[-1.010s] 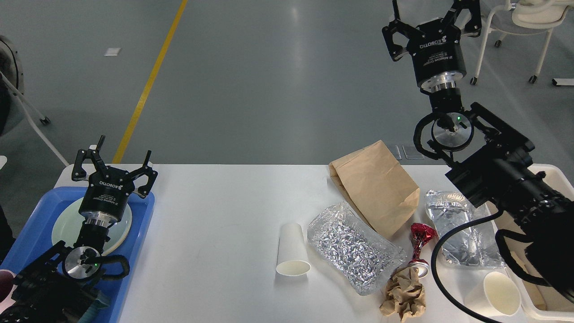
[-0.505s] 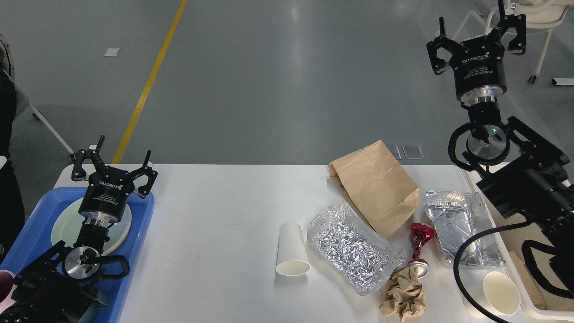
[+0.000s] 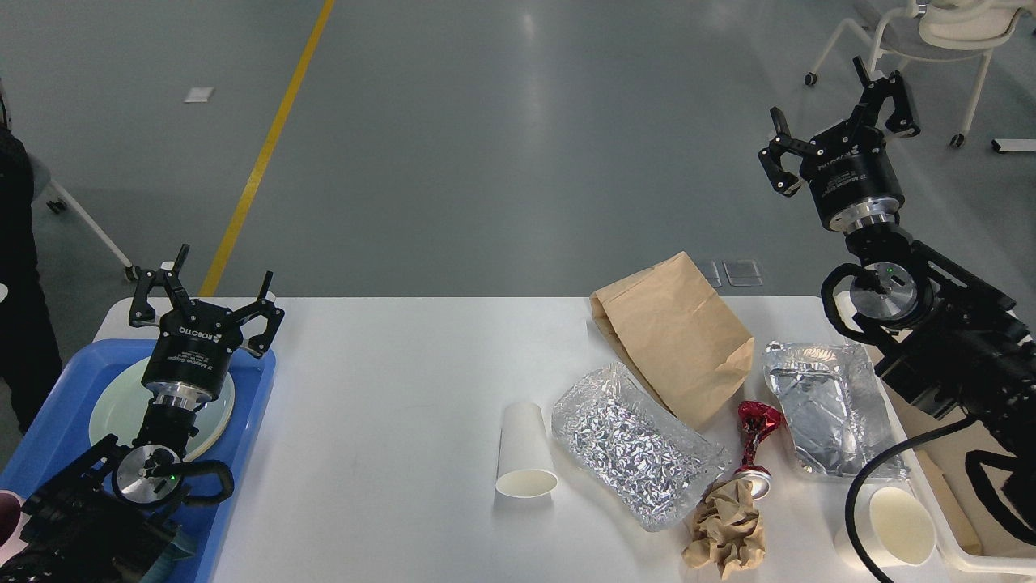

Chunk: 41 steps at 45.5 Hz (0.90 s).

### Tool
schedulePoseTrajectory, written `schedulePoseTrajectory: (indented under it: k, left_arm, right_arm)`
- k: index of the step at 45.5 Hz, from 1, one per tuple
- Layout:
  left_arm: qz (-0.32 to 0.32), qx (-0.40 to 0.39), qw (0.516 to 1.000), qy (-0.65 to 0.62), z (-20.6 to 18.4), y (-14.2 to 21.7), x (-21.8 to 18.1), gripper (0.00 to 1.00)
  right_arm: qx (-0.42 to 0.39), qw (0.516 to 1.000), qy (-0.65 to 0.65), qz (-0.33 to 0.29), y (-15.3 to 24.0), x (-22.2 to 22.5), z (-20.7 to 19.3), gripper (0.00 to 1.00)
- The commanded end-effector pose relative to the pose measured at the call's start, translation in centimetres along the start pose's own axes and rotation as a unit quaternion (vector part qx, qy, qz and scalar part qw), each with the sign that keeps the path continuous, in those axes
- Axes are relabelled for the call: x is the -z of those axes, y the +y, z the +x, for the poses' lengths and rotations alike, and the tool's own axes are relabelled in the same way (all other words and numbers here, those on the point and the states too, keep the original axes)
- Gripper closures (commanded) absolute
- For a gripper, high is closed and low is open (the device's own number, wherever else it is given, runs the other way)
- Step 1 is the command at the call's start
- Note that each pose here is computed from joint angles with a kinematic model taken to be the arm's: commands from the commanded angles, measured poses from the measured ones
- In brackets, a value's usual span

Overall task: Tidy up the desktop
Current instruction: 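Raise the right gripper and move it over the brown paper bag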

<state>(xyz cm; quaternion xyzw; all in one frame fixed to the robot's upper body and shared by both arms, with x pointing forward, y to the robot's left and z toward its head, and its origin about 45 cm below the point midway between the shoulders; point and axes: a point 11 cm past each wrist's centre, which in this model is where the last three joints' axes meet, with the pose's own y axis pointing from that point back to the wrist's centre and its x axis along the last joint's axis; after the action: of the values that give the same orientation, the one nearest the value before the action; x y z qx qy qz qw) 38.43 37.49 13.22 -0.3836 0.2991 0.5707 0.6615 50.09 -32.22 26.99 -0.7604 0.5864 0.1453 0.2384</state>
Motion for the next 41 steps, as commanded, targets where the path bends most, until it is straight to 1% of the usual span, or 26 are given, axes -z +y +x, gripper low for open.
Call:
schedulePoseTrajectory:
  k: [1,4,6,10,15,20,23,26,30,35,38,41]
  left_arm:
    - [0.0,0.0,1.0,0.0,0.0,0.0,0.0,0.0]
    - [0.0,0.0,1.0,0.0,0.0,0.0,0.0,0.0]
    - [-0.001,0.0,1.0,0.0,0.0,0.0,0.0,0.0]
    - [0.0,0.0,1.0,0.0,0.0,0.0,0.0,0.0]
    - [0.001,0.0,1.0,0.0,0.0,0.0,0.0,0.0]
    - [-0.001,0.0,1.0,0.0,0.0,0.0,0.0,0.0]
    - [0.0,0.0,1.0,0.0,0.0,0.0,0.0,0.0]
    - [0.0,0.0,1.0,0.0,0.0,0.0,0.0,0.0]
    - [-0.001,0.0,1.0,0.0,0.0,0.0,0.0,0.0]
    - [-0.001,0.0,1.0,0.0,0.0,0.0,0.0,0.0]
    - [-0.001,0.0,1.0,0.0,0.0,0.0,0.0,0.0]
    - [0.0,-0.001,1.0,0.0,0.1,0.1,0.0,0.0]
  right_arm:
    - [0.052,0.986,0.091,-0.131,-1.9,-0.7,-2.7,0.0]
    - [0.077,0.965,0.172,-0.181,-2.7,0.7,-3.6,0.0]
    - [0.104,0.941,0.24,-0.212,-3.0,1.7,-4.6,0.0]
    - [0.179,0.866,0.376,-0.276,-3.4,2.6,-8.3,0.0]
    - [0.243,0.735,0.526,-0.353,-2.8,3.1,-11.3,0.0]
    - [0.301,0.573,0.624,-0.439,-0.4,1.6,-14.1,0.0]
    - [0.315,0.499,0.652,-0.477,1.5,2.0,-15.4,0.0]
    - [0.334,0.447,0.652,-0.514,4.1,1.9,-16.6,0.0]
    - [0.35,0.402,0.623,-0.573,8.6,2.3,-17.2,0.0]
    - [0.349,0.37,0.584,-0.633,13.7,4.2,-17.8,0.0]
    - [0.341,0.368,0.567,-0.654,15.4,5.1,-18.0,0.0]
    - [0.325,0.385,0.566,-0.653,15.3,6.3,-18.5,0.0]
